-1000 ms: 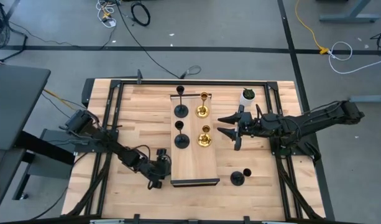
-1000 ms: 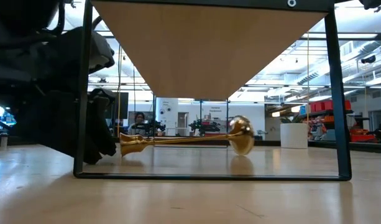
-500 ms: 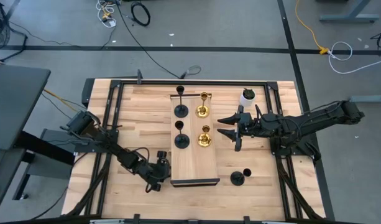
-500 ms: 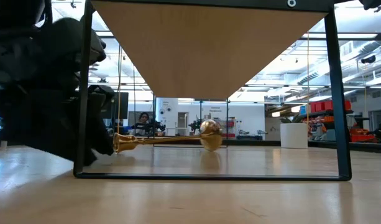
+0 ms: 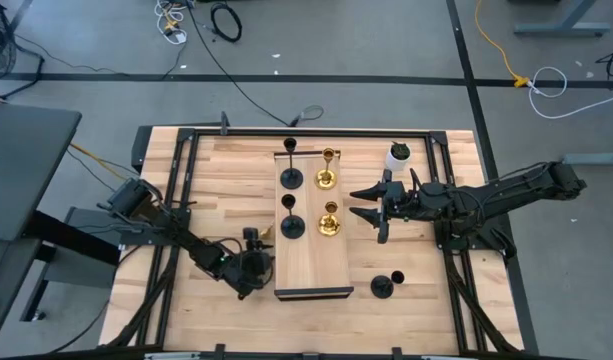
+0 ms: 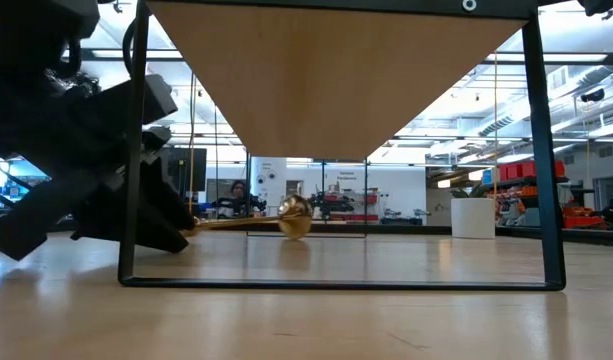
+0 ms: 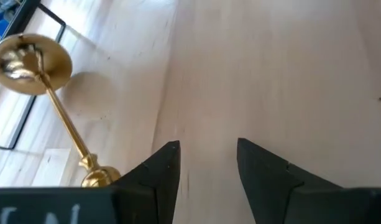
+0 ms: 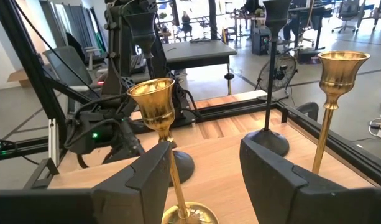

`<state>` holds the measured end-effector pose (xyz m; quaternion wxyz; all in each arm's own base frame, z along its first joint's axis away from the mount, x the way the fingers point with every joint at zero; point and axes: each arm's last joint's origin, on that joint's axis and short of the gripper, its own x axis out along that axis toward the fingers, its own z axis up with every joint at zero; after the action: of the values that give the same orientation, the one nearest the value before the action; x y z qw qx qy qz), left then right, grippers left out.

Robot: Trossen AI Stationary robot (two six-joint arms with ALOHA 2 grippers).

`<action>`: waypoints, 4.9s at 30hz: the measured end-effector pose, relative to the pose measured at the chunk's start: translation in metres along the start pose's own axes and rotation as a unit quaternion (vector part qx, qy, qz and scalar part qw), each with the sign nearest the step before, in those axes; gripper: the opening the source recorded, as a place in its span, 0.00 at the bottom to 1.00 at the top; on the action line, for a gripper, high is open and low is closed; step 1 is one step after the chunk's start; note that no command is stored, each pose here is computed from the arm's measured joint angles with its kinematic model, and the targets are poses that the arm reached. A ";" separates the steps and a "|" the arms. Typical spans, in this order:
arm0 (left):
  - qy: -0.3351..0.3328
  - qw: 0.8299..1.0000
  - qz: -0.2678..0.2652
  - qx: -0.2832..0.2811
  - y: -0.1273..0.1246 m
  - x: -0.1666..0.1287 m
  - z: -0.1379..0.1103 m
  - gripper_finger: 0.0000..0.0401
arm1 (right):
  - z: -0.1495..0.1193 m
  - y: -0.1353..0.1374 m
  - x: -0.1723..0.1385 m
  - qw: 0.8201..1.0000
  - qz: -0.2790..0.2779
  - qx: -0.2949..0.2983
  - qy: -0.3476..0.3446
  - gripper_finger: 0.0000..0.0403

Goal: Pick & Place candle stick holders
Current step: Put the golden candle holder on the shelf

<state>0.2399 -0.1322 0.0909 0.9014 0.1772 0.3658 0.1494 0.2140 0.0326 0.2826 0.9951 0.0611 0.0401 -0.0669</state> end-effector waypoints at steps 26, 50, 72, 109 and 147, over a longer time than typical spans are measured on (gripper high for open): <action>0.120 0.921 0.103 0.356 0.065 -0.046 -0.006 0.40 | -0.004 -0.001 0.000 1.000 -0.004 -0.010 0.021 0.48; 0.370 0.914 0.164 -0.026 0.178 -0.025 0.008 0.37 | -0.009 -0.001 0.000 0.999 -0.006 -0.021 0.044 0.48; 0.372 0.780 0.114 -0.490 0.209 -0.022 0.004 0.24 | -0.010 0.001 -0.001 0.997 0.034 -0.038 0.056 0.48; 0.487 0.647 0.202 -0.551 0.175 0.000 -0.064 0.24 | -0.016 0.004 -0.002 0.986 0.111 -0.083 0.089 0.48; 0.530 0.747 0.189 -0.354 0.191 -0.055 0.041 0.09 | -0.016 0.004 -0.002 0.987 0.108 -0.085 0.088 0.48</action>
<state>0.2046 0.0076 0.2334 0.5143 -0.1967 0.6645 0.5051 0.2113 0.0386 0.2670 0.9906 -0.0139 0.1267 0.0505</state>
